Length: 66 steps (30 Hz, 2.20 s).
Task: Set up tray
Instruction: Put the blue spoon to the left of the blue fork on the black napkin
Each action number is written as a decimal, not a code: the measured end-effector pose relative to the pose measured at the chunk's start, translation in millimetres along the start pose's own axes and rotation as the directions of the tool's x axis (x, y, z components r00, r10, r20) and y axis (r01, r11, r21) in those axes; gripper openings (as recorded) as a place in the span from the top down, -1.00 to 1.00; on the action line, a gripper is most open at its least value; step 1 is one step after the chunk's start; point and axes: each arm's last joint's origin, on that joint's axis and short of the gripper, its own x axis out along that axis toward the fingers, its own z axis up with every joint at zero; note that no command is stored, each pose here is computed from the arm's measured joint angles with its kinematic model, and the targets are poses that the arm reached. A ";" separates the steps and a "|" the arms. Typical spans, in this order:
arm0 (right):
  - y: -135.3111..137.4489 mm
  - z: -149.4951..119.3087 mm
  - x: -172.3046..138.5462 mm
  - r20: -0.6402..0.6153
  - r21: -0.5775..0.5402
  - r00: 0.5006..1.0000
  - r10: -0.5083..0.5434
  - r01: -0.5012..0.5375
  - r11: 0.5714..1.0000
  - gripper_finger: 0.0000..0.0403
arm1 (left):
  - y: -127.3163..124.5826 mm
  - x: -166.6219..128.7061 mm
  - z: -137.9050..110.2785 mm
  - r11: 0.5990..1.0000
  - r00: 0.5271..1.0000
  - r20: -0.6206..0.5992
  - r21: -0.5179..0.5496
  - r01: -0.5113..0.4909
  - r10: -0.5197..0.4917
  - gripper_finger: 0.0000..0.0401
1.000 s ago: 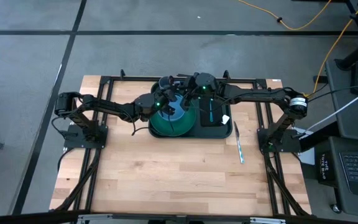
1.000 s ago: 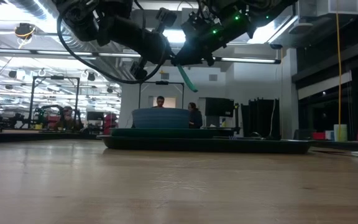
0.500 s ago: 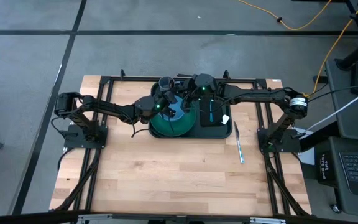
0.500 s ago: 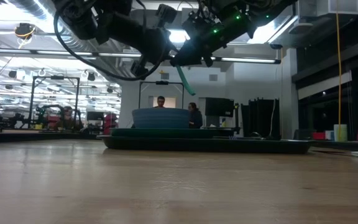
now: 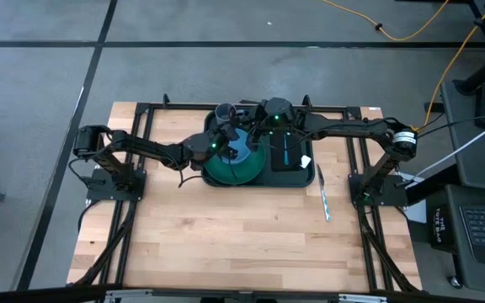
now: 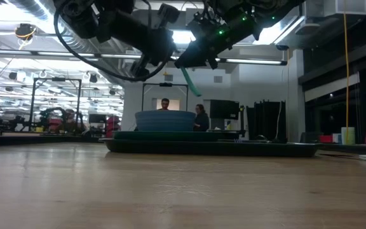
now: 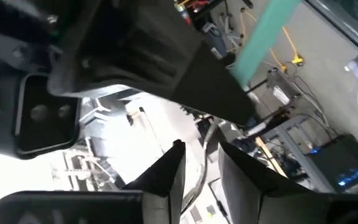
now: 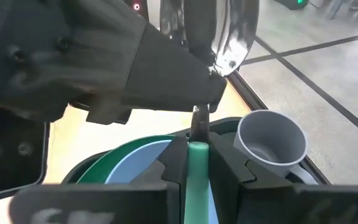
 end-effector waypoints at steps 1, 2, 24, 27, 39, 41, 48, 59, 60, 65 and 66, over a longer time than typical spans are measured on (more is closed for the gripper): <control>-0.1 -0.2 0.0 -0.001 0.000 1.000 -0.001 0.001 1.000 0.76 | -1.0 0.0 0.5 1.000 1.000 -0.001 0.006 0.010 -0.010 0.56; -0.7 -0.3 0.0 -0.004 0.000 1.000 -0.002 0.002 1.000 0.76 | -1.7 -1.0 1.9 1.000 1.000 0.004 0.011 0.020 -0.020 0.56; -9.5 -0.9 -1.4 -0.015 -0.016 0.999 -0.049 0.049 0.999 0.76 | 13.8 -47.6 22.9 0.914 0.993 0.116 -0.398 0.076 -0.032 0.57; -6.6 -2.9 -1.3 -0.036 -0.017 0.998 -0.047 0.046 0.999 0.76 | 15.5 -59.3 15.3 0.830 0.970 0.237 -0.529 0.175 -0.053 0.63; 13.8 -4.7 -12.0 -0.122 -0.015 0.985 -0.121 0.120 0.993 0.76 | 19.3 -93.4 -46.0 0.427 0.756 0.650 -0.664 0.614 -0.077 0.98; 14.1 0.2 -21.8 -0.128 0.016 0.984 -0.124 0.128 0.992 0.76 | 17.6 -95.1 -55.2 0.384 0.713 0.700 -0.649 0.656 -0.035 0.99; 24.1 9.6 -52.9 -0.143 0.070 0.966 -0.215 0.227 0.971 0.76 | -12.0 -107.7 -73.4 0.281 0.634 0.759 -0.647 0.709 0.148 0.99; 27.4 -0.2 -58.4 -0.241 0.205 0.934 -0.264 0.315 0.927 0.76 | -65.2 -127.1 -87.4 0.109 0.651 0.716 -0.690 0.716 0.253 1.00; 26.8 0.0 -58.5 -0.238 0.210 0.931 -0.277 0.328 0.921 0.76 | -68.8 -127.7 -89.0 0.087 0.645 0.719 -0.682 0.726 0.261 1.00; 20.3 -1.7 -59.1 -0.256 0.240 0.911 -0.323 0.384 0.892 0.76 | -81.2 -129.4 -94.6 -0.029 0.582 0.754 -0.603 0.797 0.303 0.99; 17.2 -2.8 -59.4 -0.269 0.259 0.905 -0.331 0.399 0.880 0.76 | -82.6 -128.9 -95.4 -0.058 0.581 0.756 -0.594 0.803 0.303 0.99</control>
